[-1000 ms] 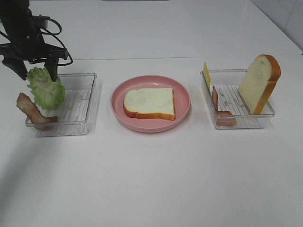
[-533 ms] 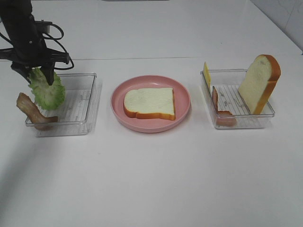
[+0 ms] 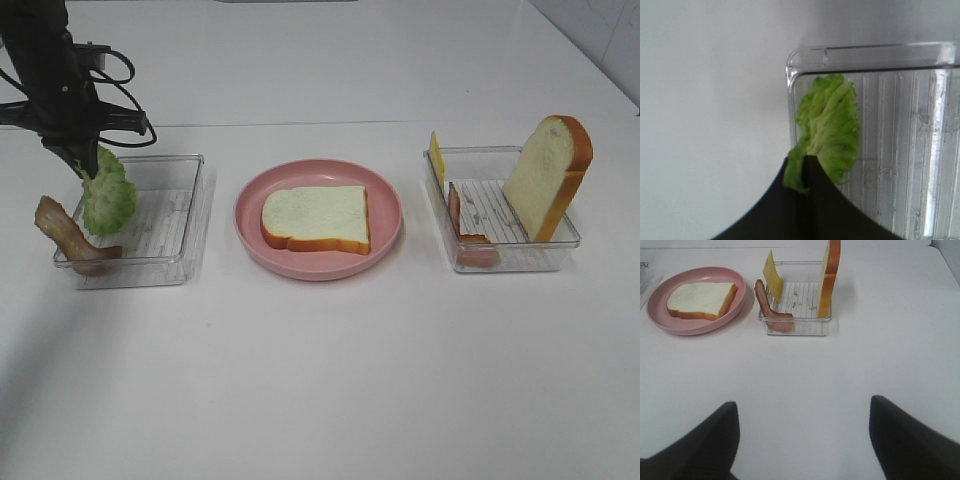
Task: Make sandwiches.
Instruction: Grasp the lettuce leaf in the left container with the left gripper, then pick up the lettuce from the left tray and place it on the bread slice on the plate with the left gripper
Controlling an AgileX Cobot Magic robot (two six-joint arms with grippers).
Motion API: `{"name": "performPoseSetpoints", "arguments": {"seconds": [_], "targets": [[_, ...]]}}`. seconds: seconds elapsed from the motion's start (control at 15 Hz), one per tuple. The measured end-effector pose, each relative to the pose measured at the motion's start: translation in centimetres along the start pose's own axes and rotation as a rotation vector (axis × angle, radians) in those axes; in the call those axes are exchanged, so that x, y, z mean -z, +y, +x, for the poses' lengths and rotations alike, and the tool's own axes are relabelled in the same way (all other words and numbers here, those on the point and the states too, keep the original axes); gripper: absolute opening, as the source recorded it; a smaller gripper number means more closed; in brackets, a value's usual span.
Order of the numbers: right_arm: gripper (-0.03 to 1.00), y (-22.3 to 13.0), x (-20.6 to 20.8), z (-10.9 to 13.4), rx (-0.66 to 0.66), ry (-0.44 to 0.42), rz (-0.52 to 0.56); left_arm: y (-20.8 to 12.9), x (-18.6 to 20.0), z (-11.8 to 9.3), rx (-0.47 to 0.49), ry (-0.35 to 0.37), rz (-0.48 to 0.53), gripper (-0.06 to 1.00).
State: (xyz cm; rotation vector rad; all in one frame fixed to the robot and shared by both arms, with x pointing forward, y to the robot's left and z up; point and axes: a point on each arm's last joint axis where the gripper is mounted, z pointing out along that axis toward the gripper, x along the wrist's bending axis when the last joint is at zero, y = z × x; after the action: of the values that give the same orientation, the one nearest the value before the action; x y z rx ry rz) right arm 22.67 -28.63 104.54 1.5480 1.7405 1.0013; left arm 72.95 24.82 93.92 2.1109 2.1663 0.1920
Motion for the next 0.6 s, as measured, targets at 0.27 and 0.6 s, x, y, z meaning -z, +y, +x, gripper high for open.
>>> {"name": "performPoseSetpoints", "arguments": {"seconds": [0.27, 0.6], "targets": [[0.69, 0.0, 0.0, 0.0, 0.000, 0.000, 0.000, -0.1, 0.2, -0.3, 0.017, -0.039, 0.006, 0.00], [0.69, 0.0, 0.0, 0.0, 0.000, 0.000, 0.000, 0.7, 4.6, -1.1, 0.051, -0.147, -0.088, 0.00]]}}
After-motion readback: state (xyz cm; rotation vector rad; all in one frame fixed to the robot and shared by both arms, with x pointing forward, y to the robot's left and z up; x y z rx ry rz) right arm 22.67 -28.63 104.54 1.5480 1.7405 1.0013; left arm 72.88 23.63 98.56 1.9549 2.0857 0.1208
